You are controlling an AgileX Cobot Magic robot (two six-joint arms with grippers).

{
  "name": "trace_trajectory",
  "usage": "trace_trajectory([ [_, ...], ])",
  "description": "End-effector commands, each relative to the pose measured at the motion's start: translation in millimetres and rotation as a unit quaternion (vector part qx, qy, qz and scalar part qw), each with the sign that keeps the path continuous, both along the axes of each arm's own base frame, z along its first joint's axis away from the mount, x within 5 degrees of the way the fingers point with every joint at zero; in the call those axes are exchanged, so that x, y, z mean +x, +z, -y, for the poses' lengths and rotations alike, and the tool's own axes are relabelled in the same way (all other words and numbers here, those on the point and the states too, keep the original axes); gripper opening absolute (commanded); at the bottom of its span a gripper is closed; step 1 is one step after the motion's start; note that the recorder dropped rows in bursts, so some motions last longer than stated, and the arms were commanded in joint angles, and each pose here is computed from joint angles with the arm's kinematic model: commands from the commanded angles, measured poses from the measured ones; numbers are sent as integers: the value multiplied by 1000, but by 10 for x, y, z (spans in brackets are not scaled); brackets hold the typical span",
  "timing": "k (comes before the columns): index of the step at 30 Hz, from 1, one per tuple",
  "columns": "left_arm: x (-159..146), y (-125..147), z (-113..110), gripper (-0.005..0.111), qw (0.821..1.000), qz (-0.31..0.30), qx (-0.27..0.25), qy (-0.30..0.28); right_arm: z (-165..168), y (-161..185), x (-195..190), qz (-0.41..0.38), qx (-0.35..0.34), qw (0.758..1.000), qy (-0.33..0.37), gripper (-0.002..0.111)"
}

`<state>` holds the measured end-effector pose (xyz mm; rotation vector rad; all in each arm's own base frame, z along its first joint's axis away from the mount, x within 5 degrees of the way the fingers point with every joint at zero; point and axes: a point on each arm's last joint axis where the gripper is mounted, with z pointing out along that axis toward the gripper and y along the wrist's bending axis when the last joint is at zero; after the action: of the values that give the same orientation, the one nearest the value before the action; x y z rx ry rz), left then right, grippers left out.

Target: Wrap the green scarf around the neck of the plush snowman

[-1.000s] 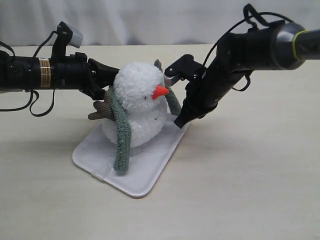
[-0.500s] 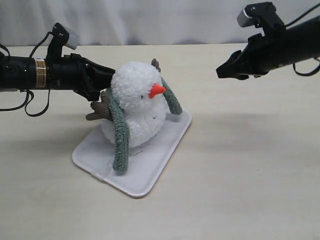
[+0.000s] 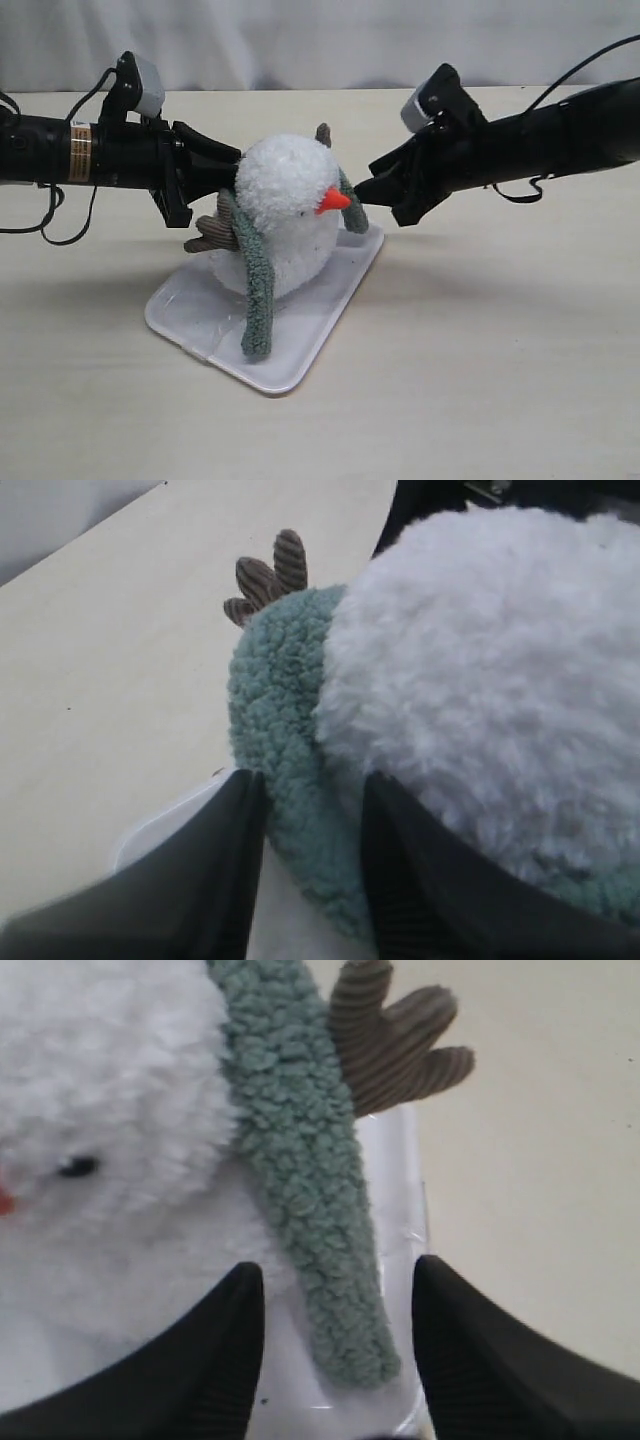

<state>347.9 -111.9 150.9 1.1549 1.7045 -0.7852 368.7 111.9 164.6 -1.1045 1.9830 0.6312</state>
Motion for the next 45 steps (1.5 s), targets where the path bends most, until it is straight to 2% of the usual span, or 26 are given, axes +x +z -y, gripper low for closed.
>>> trace_trajectory([
  [1,-9,23,4,32,1000,7,0,-8,-60,-88,72,27,-42,998,-40,51],
  [4,-10,24,5,32,1000,7,0,-8,-137,-122,110,20,-31,999,-30,56],
  [10,-5,18,1,32,1000,7,3,-5,-194,-334,182,-7,-35,999,-15,55],
  [12,-4,17,0,32,1000,8,4,-5,-180,-406,222,-13,-43,999,-30,48],
  [14,-3,18,-1,32,1000,8,4,-4,-178,-473,239,-22,-45,998,-35,35],
  [16,-3,18,-1,32,1000,8,4,-4,-200,-515,206,-30,-42,999,-10,24],
  [19,-3,18,-1,32,1000,8,4,-4,-224,-486,179,-31,-35,999,11,19],
  [23,-3,18,-1,32,1000,8,4,-4,-250,-381,151,-26,-18,999,28,27],
  [27,-3,18,-1,32,1000,8,4,-4,-246,-341,141,-22,-25,999,35,51],
  [29,-2,19,-1,32,1000,8,3,-3,-230,-344,170,-19,-29,999,16,58],
  [30,-2,19,-1,32,1000,8,3,-3,-216,-353,198,-15,-32,999,-1,58],
  [32,0,20,-1,32,1000,7,3,-2,-208,-383,294,-11,-27,999,-35,49],
  [33,-2,21,1,32,1000,7,2,-3,-223,-457,315,-20,-23,999,-31,41],
  [35,-4,24,3,32,1000,8,0,-5,-315,-528,281,-37,1,999,9,32],
  [37,-4,24,3,32,1000,8,0,-5,-397,-544,243,-36,-3,998,43,30],
  [40,-4,24,3,32,1000,8,0,-5,-427,-620,267,-23,-45,998,29,30],
  [43,-4,24,3,32,1000,8,0,-5,-454,-704,262,-24,-58,998,29,29],
  [45,-4,24,3,32,1000,8,0,-5,-446,-657,253,-22,-66,997,34,12],
])
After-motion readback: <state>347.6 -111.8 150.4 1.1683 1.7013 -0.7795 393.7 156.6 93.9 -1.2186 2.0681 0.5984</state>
